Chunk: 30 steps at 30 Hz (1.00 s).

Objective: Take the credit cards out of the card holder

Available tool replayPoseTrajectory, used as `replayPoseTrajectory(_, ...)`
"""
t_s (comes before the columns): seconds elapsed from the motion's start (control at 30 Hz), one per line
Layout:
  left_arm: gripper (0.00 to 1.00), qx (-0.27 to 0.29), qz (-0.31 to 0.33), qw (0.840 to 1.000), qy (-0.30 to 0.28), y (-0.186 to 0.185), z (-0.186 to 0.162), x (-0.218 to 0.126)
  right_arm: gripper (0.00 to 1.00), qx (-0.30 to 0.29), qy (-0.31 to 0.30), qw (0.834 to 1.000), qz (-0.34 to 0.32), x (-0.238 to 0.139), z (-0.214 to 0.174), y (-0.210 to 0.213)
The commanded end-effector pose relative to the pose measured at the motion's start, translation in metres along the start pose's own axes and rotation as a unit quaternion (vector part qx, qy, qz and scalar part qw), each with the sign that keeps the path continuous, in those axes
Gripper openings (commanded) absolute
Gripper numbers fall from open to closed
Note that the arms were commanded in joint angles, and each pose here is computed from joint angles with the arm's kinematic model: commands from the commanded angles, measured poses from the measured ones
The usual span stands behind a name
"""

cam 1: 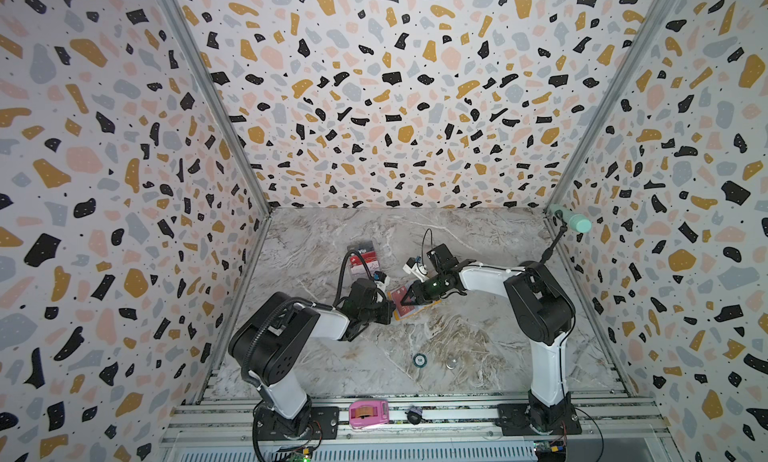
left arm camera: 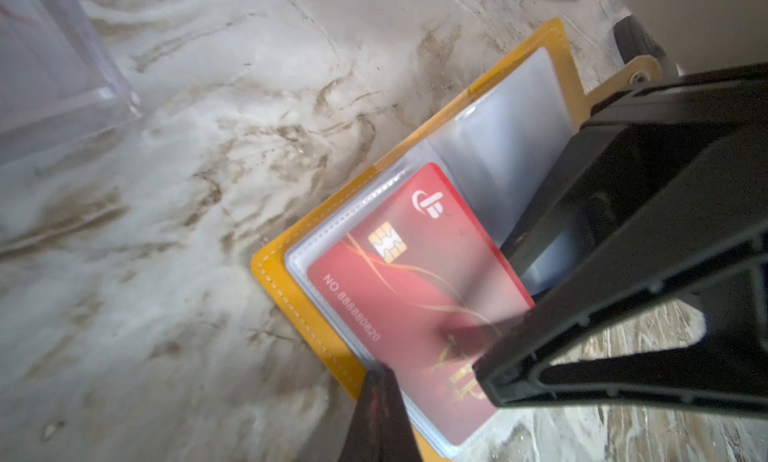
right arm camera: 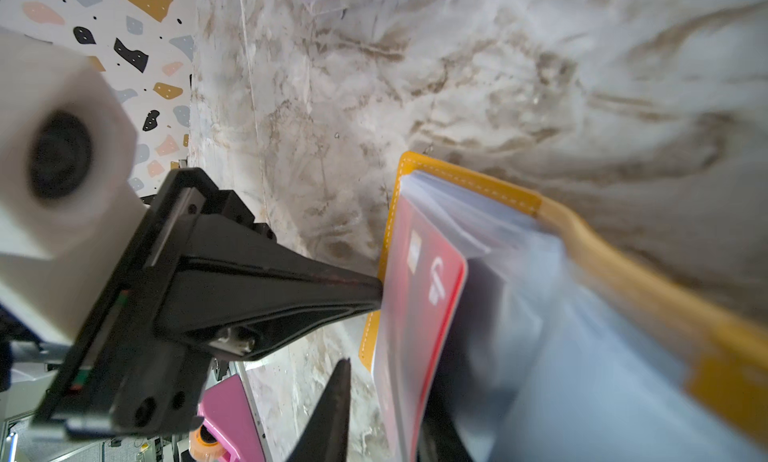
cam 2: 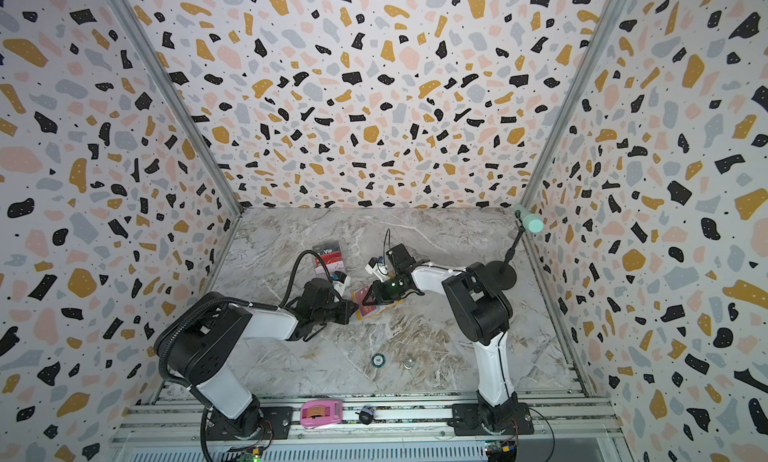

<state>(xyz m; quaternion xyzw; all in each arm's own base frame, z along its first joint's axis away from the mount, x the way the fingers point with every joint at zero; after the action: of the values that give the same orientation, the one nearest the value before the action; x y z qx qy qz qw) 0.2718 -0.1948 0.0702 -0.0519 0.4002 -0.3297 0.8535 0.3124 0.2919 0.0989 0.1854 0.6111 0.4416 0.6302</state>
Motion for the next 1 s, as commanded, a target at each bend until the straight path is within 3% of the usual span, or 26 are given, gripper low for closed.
replayPoseTrajectory(0.0,0.00,-0.032,0.032,0.988,0.151,0.011,-0.065,0.004,0.26,-0.025,0.010,0.999,0.032,0.003,0.003,0.016)
replayPoseTrajectory(0.37,0.00,-0.034,0.040,0.986,0.157,0.014,-0.070,0.004,0.26,-0.014,0.011,0.994,0.108,-0.003,0.002,0.011)
replayPoseTrajectory(0.97,0.00,-0.032,0.050,0.983,0.173,0.015,-0.073,0.002,0.25,-0.009,-0.007,0.992,0.127,-0.023,-0.001,0.004)
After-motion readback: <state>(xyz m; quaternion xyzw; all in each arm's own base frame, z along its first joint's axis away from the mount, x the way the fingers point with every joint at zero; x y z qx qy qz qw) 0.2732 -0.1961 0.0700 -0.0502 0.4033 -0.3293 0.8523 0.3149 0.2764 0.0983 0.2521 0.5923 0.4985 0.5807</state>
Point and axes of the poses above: each gripper's point midway between its finger pads, its own x axis out along the fingers, its own y axis along the line the jaws close on, z = x × y, the point moved 8 cm from there along -x, back along the fingers, and after that the axes turned 8 degrees about x, right-handed, at the moved point
